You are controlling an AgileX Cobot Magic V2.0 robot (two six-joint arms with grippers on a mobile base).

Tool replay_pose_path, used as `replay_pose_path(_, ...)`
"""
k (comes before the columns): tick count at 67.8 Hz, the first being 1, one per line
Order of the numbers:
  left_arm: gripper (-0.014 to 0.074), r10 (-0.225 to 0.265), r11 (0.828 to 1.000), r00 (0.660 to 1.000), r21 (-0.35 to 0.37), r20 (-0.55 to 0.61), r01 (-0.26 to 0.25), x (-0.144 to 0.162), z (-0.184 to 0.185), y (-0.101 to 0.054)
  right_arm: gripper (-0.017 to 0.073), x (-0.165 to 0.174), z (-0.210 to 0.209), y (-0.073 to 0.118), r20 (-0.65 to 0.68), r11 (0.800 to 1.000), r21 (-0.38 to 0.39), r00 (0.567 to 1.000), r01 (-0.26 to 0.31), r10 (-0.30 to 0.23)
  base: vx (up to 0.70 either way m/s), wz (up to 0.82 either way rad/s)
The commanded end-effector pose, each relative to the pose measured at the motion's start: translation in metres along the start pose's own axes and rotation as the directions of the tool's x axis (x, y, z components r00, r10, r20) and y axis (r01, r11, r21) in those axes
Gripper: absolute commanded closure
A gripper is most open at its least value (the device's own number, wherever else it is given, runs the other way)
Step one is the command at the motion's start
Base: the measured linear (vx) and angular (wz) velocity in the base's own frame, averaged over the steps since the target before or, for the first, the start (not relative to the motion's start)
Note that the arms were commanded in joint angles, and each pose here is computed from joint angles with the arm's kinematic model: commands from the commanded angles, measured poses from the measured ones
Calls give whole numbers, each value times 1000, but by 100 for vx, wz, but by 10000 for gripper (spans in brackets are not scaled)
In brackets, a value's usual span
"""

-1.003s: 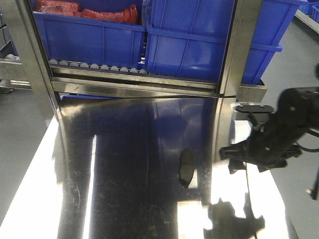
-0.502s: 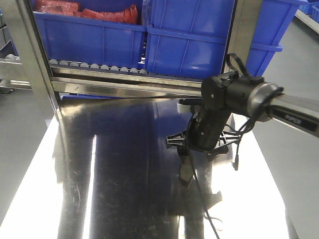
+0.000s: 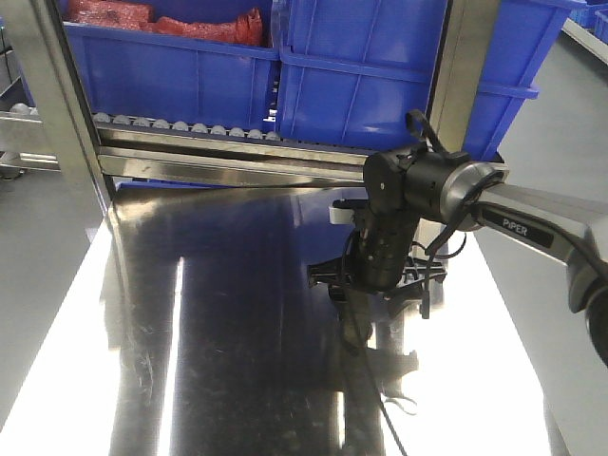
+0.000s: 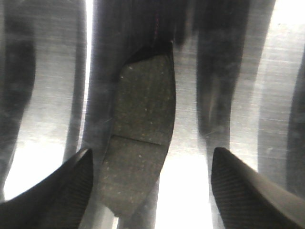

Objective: Move and align brake pads A on conveyor
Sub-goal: 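Move the right gripper over the remaining brake pad on the steel table, then lower the right gripper and close it on the brake pad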

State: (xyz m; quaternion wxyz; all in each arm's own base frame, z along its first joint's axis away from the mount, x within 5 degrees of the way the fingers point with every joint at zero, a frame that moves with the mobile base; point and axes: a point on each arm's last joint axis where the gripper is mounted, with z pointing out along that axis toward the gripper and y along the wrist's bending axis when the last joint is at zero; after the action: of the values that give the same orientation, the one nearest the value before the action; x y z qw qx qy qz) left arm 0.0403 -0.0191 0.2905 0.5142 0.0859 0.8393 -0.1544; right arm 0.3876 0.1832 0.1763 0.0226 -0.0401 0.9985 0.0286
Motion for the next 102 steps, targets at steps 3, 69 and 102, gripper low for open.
replay_pose_path(3, 600, -12, 1000, 995, 20, 103, 10, -15, -4, -3, 54, -5, -22, 2, 76, 1000, -27, 997, -1, 3, 0, 0)
replay_pose_path(69, 600, -12, 1000, 995, 20, 103, 10, -15, -4, -3, 568, -12, -53, -3, 258, 996, 4, 962, 92, -90, 0, 0)
replay_pose_path(102, 600, -12, 1000, 995, 20, 103, 10, -15, -4, -3, 564, 38, -126, -24, 543, 990, 12, 830, 141, -125, 0, 0)
